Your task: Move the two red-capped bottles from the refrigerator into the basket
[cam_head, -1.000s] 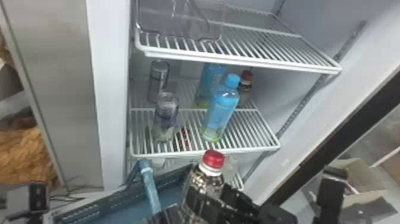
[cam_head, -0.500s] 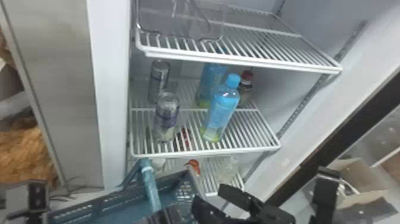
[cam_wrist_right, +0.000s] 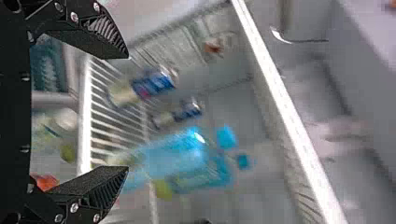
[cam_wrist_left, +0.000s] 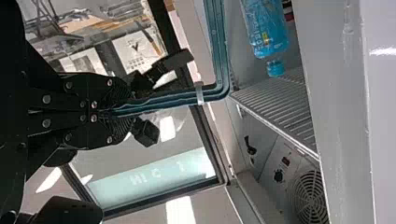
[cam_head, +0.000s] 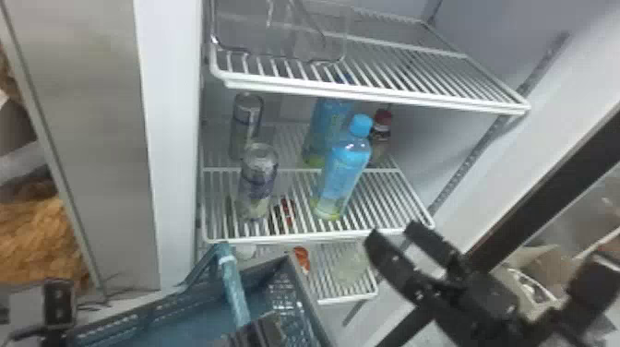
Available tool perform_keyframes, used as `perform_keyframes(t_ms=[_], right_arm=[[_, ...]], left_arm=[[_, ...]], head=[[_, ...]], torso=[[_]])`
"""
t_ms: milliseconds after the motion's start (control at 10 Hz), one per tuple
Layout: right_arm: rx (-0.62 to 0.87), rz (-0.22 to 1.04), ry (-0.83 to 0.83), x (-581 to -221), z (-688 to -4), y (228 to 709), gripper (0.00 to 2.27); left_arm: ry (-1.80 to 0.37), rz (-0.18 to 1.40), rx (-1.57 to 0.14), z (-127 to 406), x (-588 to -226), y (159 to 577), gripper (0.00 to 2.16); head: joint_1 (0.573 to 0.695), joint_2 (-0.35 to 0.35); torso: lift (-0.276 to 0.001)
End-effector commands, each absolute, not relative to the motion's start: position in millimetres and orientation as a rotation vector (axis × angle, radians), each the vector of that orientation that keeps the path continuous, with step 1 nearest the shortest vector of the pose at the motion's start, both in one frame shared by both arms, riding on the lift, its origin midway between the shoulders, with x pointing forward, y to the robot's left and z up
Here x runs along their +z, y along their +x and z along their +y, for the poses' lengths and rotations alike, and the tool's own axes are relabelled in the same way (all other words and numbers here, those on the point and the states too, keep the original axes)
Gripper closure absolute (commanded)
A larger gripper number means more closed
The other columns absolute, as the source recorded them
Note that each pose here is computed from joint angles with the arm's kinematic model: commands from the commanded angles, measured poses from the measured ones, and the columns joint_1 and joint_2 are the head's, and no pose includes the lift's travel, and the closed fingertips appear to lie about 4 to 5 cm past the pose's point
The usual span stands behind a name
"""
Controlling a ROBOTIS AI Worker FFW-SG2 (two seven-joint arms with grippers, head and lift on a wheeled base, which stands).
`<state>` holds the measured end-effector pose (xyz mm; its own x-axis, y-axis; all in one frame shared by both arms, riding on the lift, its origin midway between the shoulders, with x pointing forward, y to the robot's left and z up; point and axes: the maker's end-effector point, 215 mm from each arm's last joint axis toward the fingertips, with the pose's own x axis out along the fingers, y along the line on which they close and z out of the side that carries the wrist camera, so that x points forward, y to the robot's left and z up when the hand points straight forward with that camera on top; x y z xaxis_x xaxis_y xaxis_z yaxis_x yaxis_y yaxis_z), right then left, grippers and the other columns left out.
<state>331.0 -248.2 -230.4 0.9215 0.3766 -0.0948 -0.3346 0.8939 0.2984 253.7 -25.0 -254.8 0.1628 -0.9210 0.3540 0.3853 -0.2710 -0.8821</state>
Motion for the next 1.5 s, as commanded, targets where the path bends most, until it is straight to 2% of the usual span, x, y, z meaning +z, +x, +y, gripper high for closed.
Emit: perform_keyframes(t_ms=[0, 800, 1400], right_arm=[[0.317, 0.098, 0.243, -220.6, -272.5, 334.6, 0.18], [0.107, 0.023, 0.203, -256.6, -362.6, 371.8, 0.18], [0.095, -0.007, 0.278, -280.2, -359.6, 419.7, 0.18]], left_arm=[[-1.255, 0.598, -1.411, -25.0, -254.8, 253.8, 1.2], [-1.244, 0.594, -1.415, -25.9, -252.4, 256.7, 1.2], [-1.236, 0.593, -1.426, -28.5, -249.3, 257.5, 1.2]], head=[[0.695, -0.35], [0.695, -0.35], [0.695, -0.35]], torso=[[0.0], [0.0], [0.0]])
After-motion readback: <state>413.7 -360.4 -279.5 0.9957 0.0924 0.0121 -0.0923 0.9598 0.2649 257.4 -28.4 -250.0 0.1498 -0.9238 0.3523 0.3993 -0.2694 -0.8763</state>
